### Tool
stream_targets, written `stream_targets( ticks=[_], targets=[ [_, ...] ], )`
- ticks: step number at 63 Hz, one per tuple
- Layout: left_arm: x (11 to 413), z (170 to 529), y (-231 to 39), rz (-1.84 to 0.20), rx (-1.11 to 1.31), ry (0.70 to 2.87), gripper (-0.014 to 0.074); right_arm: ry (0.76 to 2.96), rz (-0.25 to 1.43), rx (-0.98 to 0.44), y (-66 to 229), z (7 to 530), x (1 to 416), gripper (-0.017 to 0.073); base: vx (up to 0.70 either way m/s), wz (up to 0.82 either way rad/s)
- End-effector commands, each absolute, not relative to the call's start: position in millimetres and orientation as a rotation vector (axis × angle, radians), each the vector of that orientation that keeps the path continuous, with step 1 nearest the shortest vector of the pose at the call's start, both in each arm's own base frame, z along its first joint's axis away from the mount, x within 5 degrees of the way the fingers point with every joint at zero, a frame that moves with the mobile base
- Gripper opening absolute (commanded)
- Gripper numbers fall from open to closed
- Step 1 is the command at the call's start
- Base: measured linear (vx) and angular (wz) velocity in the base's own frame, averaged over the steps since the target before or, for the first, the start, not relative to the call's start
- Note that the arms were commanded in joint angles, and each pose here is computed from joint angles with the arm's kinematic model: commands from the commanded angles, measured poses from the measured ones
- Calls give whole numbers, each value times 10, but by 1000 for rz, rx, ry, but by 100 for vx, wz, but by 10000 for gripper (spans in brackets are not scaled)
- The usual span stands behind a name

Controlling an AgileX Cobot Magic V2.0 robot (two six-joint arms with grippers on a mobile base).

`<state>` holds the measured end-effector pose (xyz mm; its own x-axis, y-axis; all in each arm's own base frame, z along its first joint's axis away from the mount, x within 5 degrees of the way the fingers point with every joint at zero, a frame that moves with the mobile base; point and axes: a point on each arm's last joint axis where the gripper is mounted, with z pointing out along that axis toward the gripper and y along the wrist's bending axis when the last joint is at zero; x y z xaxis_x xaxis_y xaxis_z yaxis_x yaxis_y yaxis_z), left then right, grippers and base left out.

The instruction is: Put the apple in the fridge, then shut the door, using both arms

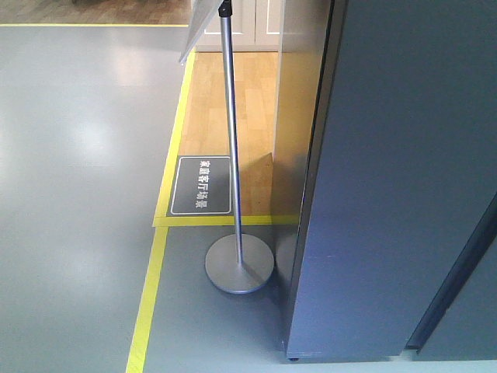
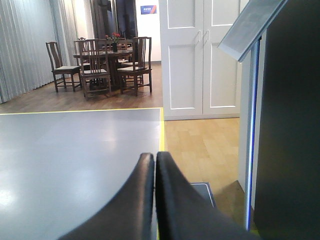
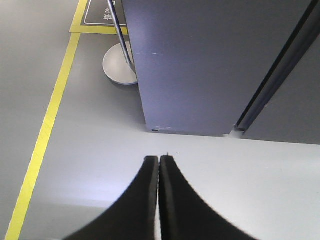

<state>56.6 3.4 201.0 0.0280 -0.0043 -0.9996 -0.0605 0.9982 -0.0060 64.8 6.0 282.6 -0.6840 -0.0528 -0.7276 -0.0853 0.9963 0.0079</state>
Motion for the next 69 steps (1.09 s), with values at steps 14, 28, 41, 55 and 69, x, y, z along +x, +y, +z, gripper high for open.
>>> stream_targets(
  ticks=[14, 28, 41, 55, 69],
  targets=[
    [559, 2013, 34, 39, -55, 1473, -6, 2251, 56, -92, 65, 2942, 689, -4, 0, 0],
    [559, 2012, 34, 39, -55, 1475, -6, 1940, -42, -120, 6, 3009, 609, -4, 0, 0],
    [559, 2012, 34, 39, -55, 1475, -6, 1587, -5, -108, 32, 2663, 574, -4, 0, 0],
    [559, 2012, 34, 39, -55, 1475, -6, 1502, 5, -56, 22, 2252, 561, -4, 0, 0],
    [559, 2008, 34, 39, -55, 1478, -6, 1458, 20, -33, 19, 2041, 553, -4, 0, 0]
  ],
)
